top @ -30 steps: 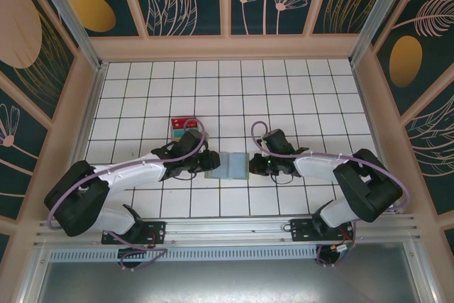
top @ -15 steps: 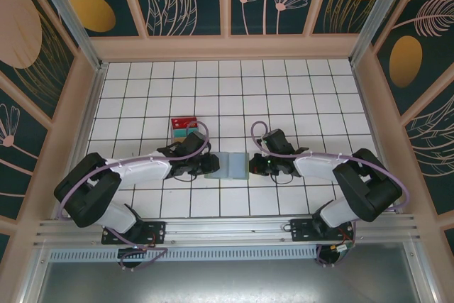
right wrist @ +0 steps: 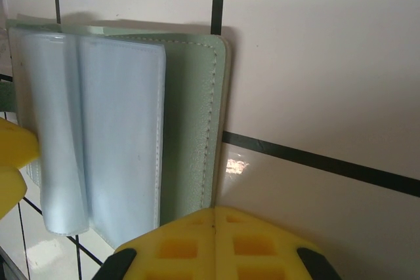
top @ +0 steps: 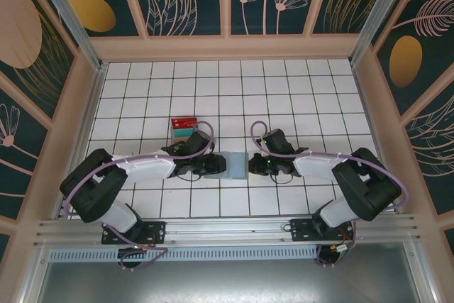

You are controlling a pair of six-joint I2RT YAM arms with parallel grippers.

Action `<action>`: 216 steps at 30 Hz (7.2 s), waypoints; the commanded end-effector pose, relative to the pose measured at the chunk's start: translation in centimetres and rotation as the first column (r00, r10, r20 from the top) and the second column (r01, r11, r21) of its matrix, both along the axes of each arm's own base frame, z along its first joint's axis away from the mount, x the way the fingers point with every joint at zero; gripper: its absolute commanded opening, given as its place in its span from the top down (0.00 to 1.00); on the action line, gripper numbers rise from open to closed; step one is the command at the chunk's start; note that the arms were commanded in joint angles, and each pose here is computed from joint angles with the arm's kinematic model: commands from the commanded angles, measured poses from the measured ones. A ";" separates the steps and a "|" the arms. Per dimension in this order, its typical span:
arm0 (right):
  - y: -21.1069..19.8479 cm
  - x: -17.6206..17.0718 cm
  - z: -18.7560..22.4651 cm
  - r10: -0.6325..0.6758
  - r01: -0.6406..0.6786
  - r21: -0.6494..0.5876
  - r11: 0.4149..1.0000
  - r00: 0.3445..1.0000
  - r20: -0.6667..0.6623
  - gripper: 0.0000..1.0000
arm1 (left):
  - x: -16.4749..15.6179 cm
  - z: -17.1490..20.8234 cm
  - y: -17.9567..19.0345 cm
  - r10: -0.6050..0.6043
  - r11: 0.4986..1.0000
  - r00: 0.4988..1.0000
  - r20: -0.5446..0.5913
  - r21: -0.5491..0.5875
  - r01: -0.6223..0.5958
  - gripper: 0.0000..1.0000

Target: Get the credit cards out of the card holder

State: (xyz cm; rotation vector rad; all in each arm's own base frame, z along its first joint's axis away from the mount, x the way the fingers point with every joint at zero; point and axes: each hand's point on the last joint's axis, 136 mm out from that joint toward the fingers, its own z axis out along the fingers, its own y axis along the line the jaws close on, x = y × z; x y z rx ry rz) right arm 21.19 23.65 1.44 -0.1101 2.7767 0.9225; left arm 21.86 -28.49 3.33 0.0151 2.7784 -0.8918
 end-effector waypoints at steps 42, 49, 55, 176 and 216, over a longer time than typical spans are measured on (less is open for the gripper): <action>-0.1 -0.8 -1.5 0.017 -0.019 -0.031 0.999 0.999 -0.037 1.00 | -0.1 -1.5 3.0 0.022 0.980 0.999 0.035 0.195 -0.029 0.59; -0.1 -1.0 -1.4 0.016 -0.017 -0.029 0.999 0.999 -0.035 1.00 | -0.5 -2.4 2.9 0.015 0.978 1.000 0.006 0.208 -0.016 0.59; 0.0 -1.1 -1.4 0.017 -0.018 -0.027 0.999 0.999 -0.037 1.00 | -0.2 -1.1 0.4 -0.030 0.996 0.999 0.015 0.086 0.028 0.51; 0.2 -0.2 -1.7 0.007 -0.008 -0.020 1.000 0.999 -0.044 1.00 | 0.4 1.6 -0.5 -0.087 0.990 0.996 0.037 -0.104 0.091 0.26; 3.8 4.0 6.9 -0.041 0.029 0.148 0.989 0.996 0.079 0.93 | 3.2 0.9 5.8 0.052 0.983 0.989 0.137 0.170 -0.075 0.80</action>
